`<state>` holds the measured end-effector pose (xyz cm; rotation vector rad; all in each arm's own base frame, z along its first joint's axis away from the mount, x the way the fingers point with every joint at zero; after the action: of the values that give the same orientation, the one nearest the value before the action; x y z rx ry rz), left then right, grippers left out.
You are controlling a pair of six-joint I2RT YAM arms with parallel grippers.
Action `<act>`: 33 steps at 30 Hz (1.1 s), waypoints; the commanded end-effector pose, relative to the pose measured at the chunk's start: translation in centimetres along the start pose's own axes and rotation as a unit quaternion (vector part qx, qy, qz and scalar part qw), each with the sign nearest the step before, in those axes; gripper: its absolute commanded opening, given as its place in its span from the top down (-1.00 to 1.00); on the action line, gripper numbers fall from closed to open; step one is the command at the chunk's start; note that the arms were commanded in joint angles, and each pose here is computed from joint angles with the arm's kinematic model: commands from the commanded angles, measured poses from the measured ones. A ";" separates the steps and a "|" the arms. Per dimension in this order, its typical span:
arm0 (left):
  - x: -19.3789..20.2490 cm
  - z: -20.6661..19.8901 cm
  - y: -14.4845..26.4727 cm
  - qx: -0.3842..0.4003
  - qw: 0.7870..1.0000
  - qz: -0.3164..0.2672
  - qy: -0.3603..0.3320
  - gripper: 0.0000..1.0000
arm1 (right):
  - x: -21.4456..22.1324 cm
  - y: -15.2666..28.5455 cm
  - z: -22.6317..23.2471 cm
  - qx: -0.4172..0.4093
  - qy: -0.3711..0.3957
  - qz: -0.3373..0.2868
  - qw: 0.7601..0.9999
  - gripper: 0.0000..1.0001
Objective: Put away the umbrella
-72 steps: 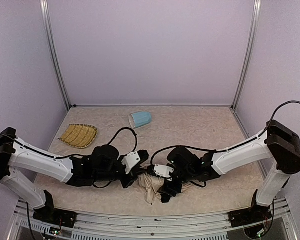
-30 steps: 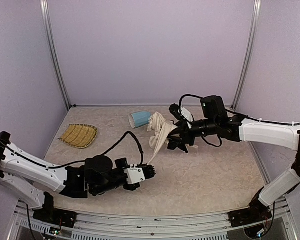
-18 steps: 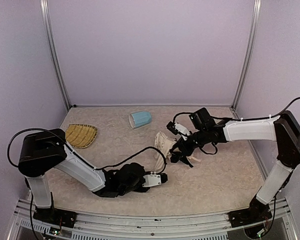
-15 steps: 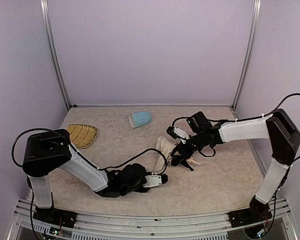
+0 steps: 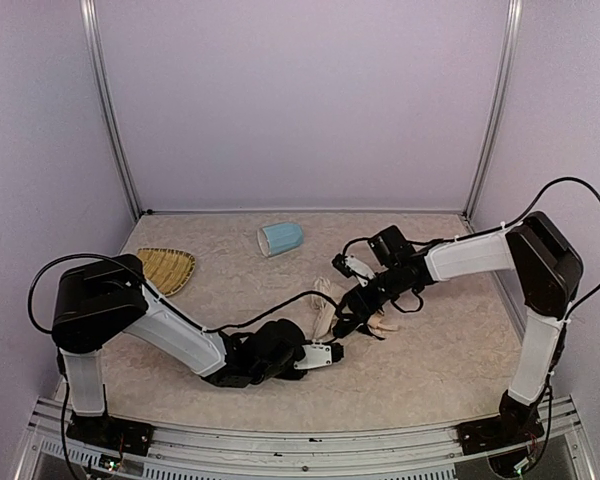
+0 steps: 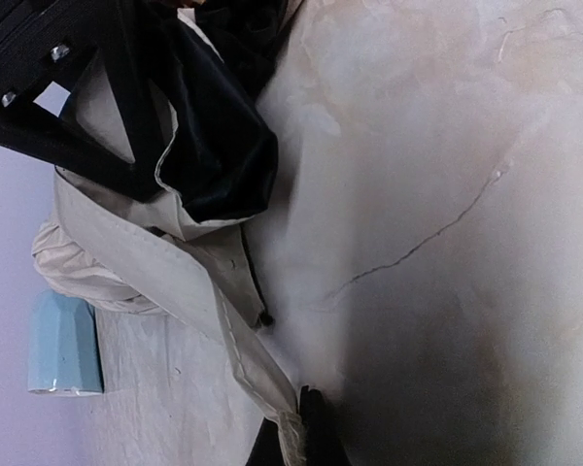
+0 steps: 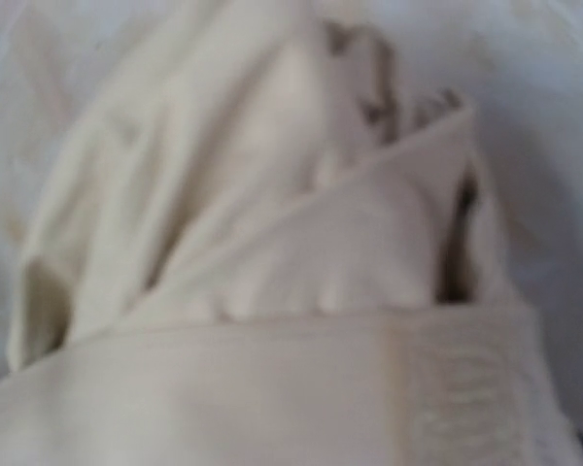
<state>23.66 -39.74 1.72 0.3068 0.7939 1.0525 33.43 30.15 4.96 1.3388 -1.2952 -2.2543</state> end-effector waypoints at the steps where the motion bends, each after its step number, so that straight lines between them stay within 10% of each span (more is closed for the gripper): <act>1: 7.3 -8.1 1.1 0.138 0.982 0.104 -0.069 1.00 | -0.1 0.9 0.4 -0.019 0.006 -0.016 1.000 -0.41; 21: 7.1 -8.6 0.9 0.143 0.982 0.105 -0.059 1.00 | -2.9 4.4 2.0 -0.003 -0.016 -0.128 0.992 -0.75; 33: 5.3 -5.4 1.6 0.082 0.994 0.073 -0.014 1.00 | 3.8 -3.0 0.6 0.100 0.013 0.017 0.995 -0.53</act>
<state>23.21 -39.66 1.76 0.2853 0.8219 1.0658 32.05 32.09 4.34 1.4980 -1.3833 -2.2342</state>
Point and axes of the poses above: each gripper's point midway between its finger pads, its own y axis back along the fingers, its own z axis along the line the jaws close on, x = y × z, the point moved 1 cm from there along y, back along the fingers, and after that the axes turned 4 degrees about y, right-handed, at the moved point
